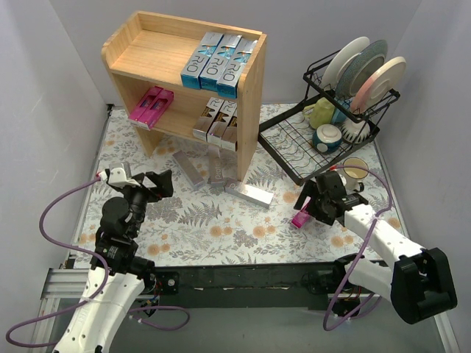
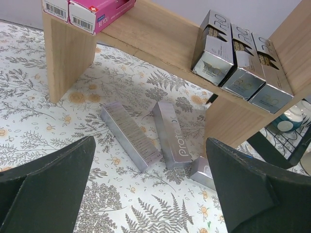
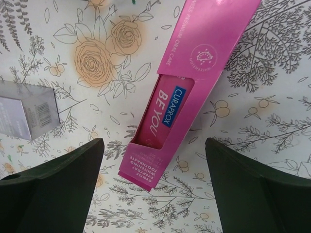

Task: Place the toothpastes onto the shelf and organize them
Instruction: Pick up the toothpaste from the center of the board.

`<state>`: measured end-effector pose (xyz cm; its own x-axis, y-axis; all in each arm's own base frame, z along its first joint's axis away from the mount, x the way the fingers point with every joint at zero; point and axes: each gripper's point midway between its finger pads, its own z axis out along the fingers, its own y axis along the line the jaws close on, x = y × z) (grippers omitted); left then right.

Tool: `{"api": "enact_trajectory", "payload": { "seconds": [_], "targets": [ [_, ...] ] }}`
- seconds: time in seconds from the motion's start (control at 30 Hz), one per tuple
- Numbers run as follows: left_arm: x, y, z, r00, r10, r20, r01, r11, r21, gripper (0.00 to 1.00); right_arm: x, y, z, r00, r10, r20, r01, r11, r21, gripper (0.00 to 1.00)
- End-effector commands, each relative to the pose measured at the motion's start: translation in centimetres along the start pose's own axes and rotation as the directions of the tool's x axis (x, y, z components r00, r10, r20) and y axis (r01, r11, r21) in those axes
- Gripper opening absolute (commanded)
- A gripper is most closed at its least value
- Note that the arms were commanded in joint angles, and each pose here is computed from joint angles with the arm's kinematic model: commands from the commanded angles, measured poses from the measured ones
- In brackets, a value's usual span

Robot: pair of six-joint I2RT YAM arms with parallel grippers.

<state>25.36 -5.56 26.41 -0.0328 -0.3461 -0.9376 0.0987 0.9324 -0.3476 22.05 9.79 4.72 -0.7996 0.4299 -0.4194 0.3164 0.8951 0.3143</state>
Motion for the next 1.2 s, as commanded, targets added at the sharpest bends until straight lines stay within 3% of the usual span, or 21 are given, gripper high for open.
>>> {"api": "enact_trajectory", "payload": {
  "seconds": [0.0,0.27,0.47,0.67,0.8,1.0,1.17],
  "targets": [
    [-0.2,0.1,-0.2,1.0,0.018,0.02,-0.018,1.0,0.001,0.98,0.3,0.8,0.4,1.0,-0.004,0.03,0.003,1.0,0.028,0.92],
    [0.0,-0.2,-0.4,1.0,0.02,0.015,-0.02,1.0,0.01,0.98,2.6,0.1,1.7,0.996,-0.071,-0.048,0.077,0.988,0.136,0.85],
    [0.0,-0.2,-0.3,1.0,0.02,0.014,-0.02,1.0,0.011,0.98,2.6,-0.3,2.2,0.995,-0.096,-0.033,0.1,0.977,0.187,0.73],
    [0.2,-0.4,-0.3,1.0,0.024,0.005,-0.024,0.999,0.021,0.98,3.1,-1.4,1.8,0.987,-0.157,-0.044,0.163,0.96,0.23,0.6],
    [0.5,-0.6,-0.2,1.0,0.027,-0.006,-0.027,0.999,0.035,0.98,3.7,-2.0,1.1,0.972,-0.226,-0.07,0.236,0.944,0.229,0.46],
    [1.1,-1.9,-0.1,0.998,0.055,-0.03,-0.051,0.992,0.112,0.98,4.2,-1.3,-0.4,0.918,-0.385,-0.09,0.394,0.91,0.128,0.19],
    [2.4,-4.8,-0.4,0.992,0.102,-0.068,-0.077,0.952,0.296,0.98,4.3,0.7,-2.4,0.836,-0.544,-0.076,0.545,0.838,-0.01,0.17]
  ]
}}
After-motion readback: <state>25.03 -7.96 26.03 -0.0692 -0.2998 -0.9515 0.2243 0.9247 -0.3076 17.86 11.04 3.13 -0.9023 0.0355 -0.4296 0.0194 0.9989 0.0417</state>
